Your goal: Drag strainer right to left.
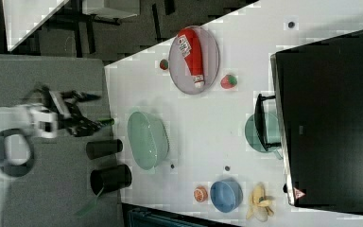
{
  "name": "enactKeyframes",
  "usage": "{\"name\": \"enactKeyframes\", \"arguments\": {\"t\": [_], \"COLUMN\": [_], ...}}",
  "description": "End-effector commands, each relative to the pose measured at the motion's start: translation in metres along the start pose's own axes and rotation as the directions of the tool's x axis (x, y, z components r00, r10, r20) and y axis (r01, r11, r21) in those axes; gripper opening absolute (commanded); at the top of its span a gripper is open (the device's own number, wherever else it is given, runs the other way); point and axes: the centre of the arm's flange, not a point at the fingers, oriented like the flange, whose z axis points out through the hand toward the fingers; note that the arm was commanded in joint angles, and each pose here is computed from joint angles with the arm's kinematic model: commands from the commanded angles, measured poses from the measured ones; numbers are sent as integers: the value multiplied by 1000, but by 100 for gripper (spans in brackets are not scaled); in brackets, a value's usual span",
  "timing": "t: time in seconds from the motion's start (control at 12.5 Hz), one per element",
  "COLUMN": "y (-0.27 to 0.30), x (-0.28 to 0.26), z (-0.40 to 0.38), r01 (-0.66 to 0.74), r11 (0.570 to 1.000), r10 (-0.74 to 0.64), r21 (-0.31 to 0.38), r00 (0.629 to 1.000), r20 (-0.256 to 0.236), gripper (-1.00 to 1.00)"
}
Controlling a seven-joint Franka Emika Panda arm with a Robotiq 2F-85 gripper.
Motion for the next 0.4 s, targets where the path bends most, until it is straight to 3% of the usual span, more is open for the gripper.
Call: {"name": "enactKeyframes", "arguments": {"t": [0.08, 0.4], "y": [80, 139], "x": [127, 178], "z": [-21, -64], "r01": [160, 233], "r11": [983, 965], "r10": [-161, -234], "r21": [-93, -118], "r00": [987, 972], "r20": [-1, 4], "gripper": [100, 100]}}
